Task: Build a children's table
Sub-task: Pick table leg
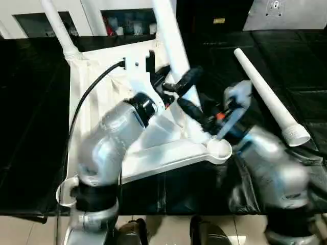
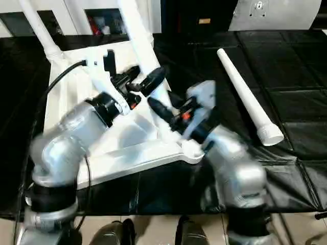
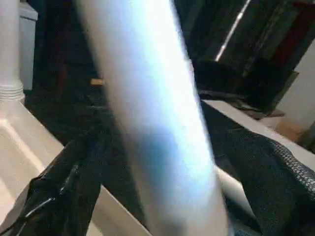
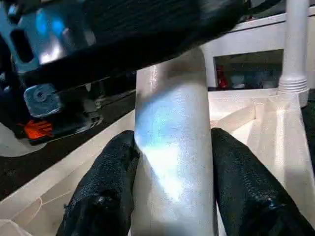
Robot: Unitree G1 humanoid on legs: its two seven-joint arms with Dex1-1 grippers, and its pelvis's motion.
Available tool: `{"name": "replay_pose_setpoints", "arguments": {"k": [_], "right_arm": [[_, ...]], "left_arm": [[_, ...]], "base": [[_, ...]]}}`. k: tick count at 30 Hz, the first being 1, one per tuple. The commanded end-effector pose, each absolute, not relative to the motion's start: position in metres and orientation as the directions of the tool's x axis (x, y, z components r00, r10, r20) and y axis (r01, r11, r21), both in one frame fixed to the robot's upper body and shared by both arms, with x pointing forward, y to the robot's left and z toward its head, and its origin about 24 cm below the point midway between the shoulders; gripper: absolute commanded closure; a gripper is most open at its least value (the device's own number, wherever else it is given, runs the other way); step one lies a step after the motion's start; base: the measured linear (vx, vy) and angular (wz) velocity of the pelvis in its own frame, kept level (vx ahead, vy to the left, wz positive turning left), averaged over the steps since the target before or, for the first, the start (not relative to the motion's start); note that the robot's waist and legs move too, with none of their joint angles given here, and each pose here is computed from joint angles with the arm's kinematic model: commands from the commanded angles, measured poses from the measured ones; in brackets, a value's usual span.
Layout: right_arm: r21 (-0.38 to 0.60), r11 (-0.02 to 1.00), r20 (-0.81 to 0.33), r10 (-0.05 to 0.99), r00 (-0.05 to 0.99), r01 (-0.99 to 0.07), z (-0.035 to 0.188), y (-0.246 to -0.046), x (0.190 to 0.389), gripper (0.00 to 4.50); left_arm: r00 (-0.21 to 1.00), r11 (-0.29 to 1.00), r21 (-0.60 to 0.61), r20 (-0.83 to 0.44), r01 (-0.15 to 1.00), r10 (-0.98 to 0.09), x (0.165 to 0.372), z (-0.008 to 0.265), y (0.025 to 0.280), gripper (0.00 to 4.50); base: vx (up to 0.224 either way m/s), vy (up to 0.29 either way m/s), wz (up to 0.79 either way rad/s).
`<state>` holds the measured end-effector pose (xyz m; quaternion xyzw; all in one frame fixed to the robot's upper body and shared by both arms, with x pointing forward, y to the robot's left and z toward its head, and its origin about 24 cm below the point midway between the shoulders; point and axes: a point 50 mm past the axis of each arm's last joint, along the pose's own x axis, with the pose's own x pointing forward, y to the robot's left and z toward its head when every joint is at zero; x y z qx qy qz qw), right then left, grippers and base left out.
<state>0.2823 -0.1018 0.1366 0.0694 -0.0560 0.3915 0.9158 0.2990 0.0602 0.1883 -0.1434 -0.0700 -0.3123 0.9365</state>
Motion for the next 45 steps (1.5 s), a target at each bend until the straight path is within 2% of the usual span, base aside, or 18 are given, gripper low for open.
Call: {"name": "replay_pose_setpoints", "arguments": {"k": [1, 2, 7, 14, 19, 23, 33, 36, 41, 42, 45], "right_arm": [[0.032, 0.698, 0.173, 0.701, 0.691, -0.716, 0.134, -0.099, 0.281, 2.66], [0.032, 0.698, 0.173, 0.701, 0.691, -0.716, 0.134, -0.099, 0.281, 2.66], [-0.003, 0.707, 0.186, 0.696, 0.694, -0.707, 0.127, -0.097, 0.279, 2.66], [-0.03, 0.722, 0.208, 0.681, 0.702, -0.691, 0.124, -0.098, 0.281, 2.66], [-0.044, 0.697, 0.217, 0.706, 0.674, -0.716, 0.12, -0.092, 0.277, 2.66], [-0.056, 0.702, 0.222, 0.702, 0.676, -0.71, 0.118, -0.093, 0.276, 2.66], [-0.083, 0.699, 0.231, 0.707, 0.669, -0.71, 0.113, -0.094, 0.277, 2.66], [-0.084, 0.698, 0.236, 0.707, 0.667, -0.711, 0.112, -0.094, 0.277, 2.66], [-0.087, 0.7, 0.237, 0.706, 0.668, -0.709, 0.111, -0.095, 0.277, 2.66], [-0.091, 0.702, 0.238, 0.704, 0.669, -0.706, 0.111, -0.096, 0.278, 2.66], [-0.095, 0.706, 0.242, 0.701, 0.671, -0.702, 0.112, -0.096, 0.279, 2.66]], "left_arm": [[0.807, 0.798, -0.165, 0.251, 0.579, -0.534, 0.297, 0.186, 0.061, 0.51], [0.807, 0.798, -0.165, 0.251, 0.579, -0.534, 0.297, 0.186, 0.061, 0.51], [0.788, 0.809, -0.01, 0.238, 0.587, -0.568, 0.289, 0.171, 0.058, 0.51], [0.772, 0.811, 0.11, 0.258, 0.574, -0.581, 0.286, 0.167, 0.057, 0.51], [0.781, 0.812, 0.082, 0.234, 0.578, -0.579, 0.288, 0.159, 0.057, 0.51], [0.786, 0.815, 0.058, 0.233, 0.577, -0.573, 0.289, 0.158, 0.057, 0.89], [0.775, 0.805, 0.215, 0.222, 0.553, -0.592, 0.29, 0.154, 0.062, 1.55], [0.791, 0.822, 0.06, 0.242, 0.566, -0.562, 0.291, 0.154, 0.067, 1.65], [0.78, 0.793, -0.072, 0.257, 0.604, -0.571, 0.29, 0.158, 0.067, 1.98], [0.773, 0.763, -0.158, 0.251, 0.627, -0.583, 0.289, 0.159, 0.065, 2.1], [0.772, 0.739, -0.227, 0.243, 0.635, -0.588, 0.288, 0.16, 0.063, 2.22]], "base": [[0.0, 0.0, 0.0], [0.0, 0.0, 0.0], [0.0, 0.0, 0.0], [0.0, 0.0, 0.0], [0.0, 0.0, 0.0], [0.0, 0.0, 0.0], [0.0, 0.0, 0.0], [0.0, 0.0, 0.0], [0.0, 0.0, 0.0], [0.0, 0.0, 0.0], [0.0, 0.0, 0.0]]}}
